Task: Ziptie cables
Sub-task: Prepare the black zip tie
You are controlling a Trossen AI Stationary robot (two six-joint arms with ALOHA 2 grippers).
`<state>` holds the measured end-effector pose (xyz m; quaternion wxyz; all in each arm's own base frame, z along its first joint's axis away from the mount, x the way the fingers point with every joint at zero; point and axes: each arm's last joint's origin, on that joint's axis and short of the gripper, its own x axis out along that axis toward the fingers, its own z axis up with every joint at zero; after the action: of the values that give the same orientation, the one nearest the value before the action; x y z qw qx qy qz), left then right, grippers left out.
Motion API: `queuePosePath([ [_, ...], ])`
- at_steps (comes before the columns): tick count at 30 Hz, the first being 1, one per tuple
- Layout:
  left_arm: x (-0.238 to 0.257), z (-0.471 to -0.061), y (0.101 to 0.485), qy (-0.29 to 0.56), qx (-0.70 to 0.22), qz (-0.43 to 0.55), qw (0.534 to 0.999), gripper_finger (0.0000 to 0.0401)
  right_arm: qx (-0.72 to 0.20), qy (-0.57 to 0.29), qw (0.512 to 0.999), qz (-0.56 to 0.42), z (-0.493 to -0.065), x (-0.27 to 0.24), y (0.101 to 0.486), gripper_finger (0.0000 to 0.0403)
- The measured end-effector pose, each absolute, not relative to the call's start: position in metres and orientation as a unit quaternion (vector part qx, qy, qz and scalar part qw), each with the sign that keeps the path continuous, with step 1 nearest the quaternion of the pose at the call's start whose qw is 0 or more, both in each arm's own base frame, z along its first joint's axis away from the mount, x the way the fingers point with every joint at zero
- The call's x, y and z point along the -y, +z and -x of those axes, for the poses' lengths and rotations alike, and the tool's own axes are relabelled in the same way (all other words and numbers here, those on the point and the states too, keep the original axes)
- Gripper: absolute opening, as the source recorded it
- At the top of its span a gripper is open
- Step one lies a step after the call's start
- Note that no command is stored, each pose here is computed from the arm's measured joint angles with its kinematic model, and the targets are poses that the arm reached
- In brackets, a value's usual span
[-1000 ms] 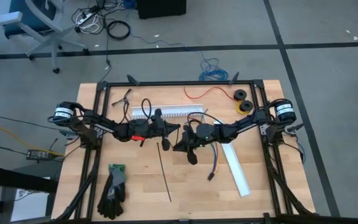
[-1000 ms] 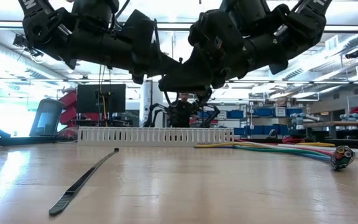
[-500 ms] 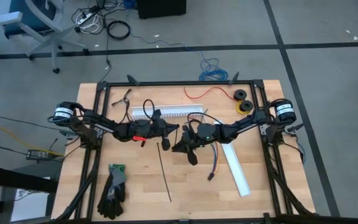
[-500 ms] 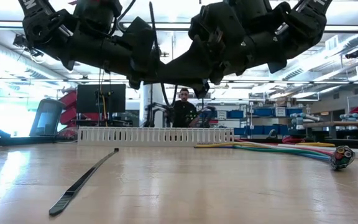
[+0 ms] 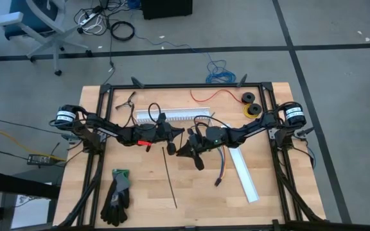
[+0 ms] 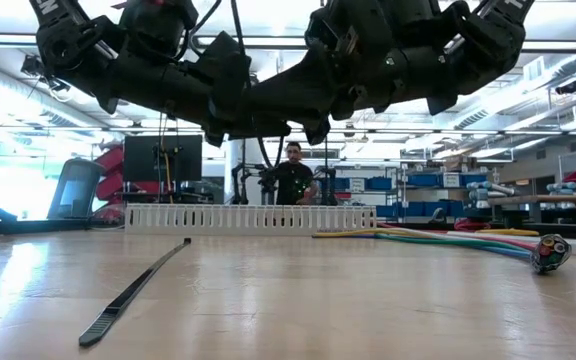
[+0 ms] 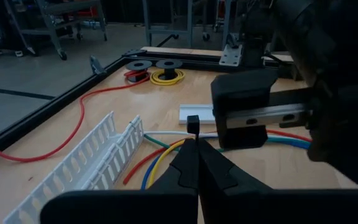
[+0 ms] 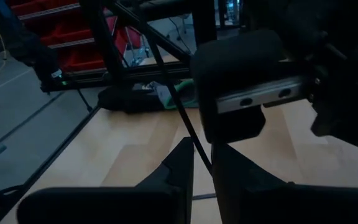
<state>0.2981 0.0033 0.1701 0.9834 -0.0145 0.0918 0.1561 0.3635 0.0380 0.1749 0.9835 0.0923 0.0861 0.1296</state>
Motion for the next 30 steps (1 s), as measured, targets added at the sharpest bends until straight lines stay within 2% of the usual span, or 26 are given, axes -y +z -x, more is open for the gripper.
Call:
queuePosePath([
  [19,-0.005,-0.297,0.166,0.190,-0.103,0.049,0.975,0.0000,-0.072,0.136,0.984,-0.091,-0.364,-0.038,0.178,0.0043],
  [24,-0.007,-0.296,0.167,0.217,-0.095,0.066,0.969,0.0000,-0.120,0.114,0.983,-0.083,-0.362,-0.037,0.168,0.0043],
  [30,-0.010,-0.295,0.161,0.225,-0.125,0.058,0.964,0.0000,-0.154,0.130,0.979,-0.040,-0.360,-0.038,0.161,0.0036],
])
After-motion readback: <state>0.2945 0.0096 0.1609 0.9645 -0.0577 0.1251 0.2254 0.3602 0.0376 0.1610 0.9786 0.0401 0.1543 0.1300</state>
